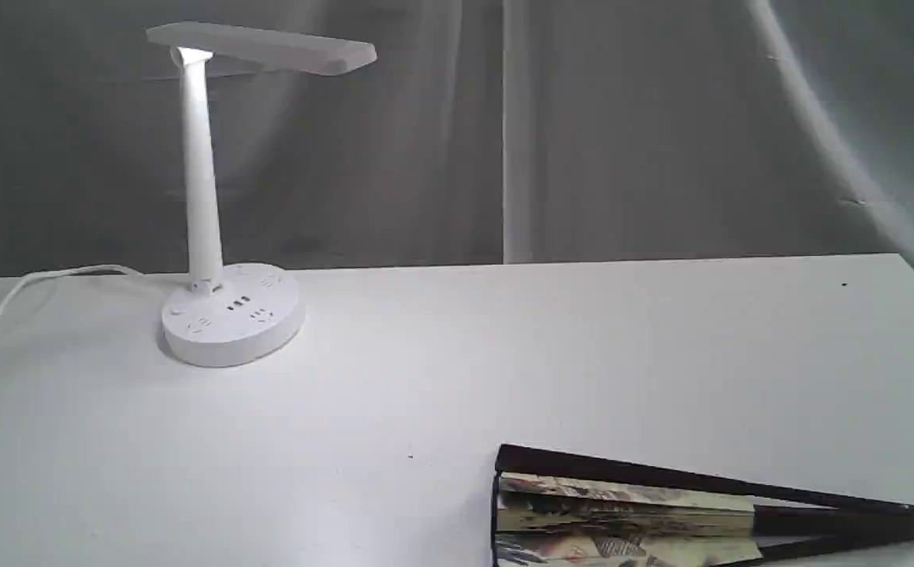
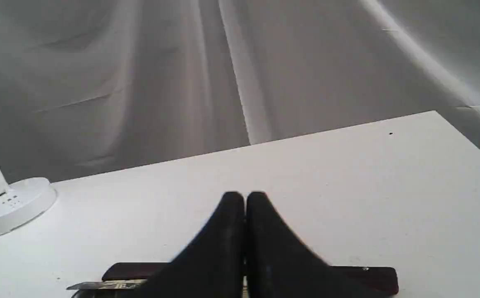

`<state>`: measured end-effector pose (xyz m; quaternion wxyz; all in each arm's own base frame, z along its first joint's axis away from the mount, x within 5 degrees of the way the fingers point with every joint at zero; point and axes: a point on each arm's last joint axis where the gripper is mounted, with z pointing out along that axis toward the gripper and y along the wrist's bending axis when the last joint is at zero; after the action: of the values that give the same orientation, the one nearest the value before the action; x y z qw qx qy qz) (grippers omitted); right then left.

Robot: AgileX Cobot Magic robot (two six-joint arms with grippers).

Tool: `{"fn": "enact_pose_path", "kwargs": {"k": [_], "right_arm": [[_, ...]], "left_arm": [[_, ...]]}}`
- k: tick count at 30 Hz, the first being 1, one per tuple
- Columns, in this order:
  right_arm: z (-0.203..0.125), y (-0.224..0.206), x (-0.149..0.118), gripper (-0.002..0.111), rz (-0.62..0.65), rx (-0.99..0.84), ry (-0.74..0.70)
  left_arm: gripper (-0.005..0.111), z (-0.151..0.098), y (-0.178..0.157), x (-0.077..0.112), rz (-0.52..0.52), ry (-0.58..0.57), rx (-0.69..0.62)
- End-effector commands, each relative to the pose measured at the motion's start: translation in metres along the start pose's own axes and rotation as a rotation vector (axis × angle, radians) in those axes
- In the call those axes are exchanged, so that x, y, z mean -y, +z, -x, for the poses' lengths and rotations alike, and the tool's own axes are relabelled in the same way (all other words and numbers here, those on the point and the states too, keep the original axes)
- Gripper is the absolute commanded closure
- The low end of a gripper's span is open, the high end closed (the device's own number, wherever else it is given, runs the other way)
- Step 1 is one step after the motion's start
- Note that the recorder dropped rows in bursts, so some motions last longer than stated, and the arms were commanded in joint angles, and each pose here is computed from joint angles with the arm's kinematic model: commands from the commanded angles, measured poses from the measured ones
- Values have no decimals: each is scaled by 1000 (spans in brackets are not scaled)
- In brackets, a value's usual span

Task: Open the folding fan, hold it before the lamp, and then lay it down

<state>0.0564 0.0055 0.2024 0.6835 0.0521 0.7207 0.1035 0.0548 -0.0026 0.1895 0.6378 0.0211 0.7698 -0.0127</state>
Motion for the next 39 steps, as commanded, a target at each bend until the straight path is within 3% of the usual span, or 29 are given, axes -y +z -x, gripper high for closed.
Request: {"fn": "enact_pose_path", "kwargs": {"k": [1,14,25,39], "right_arm": [[-1,0,0,108,3,-5,11],[-1,0,0,108,3,-1,11],[-1,0,0,108,3,-1,8],[-2,0,0,108,3,-16,13]], "left_arm": [[107,0,0,0,0,-6,7],[107,0,0,0,4,11,10],[107,23,-3,0,5,9,263],[107,26,-4,0,5,10,299]]}}
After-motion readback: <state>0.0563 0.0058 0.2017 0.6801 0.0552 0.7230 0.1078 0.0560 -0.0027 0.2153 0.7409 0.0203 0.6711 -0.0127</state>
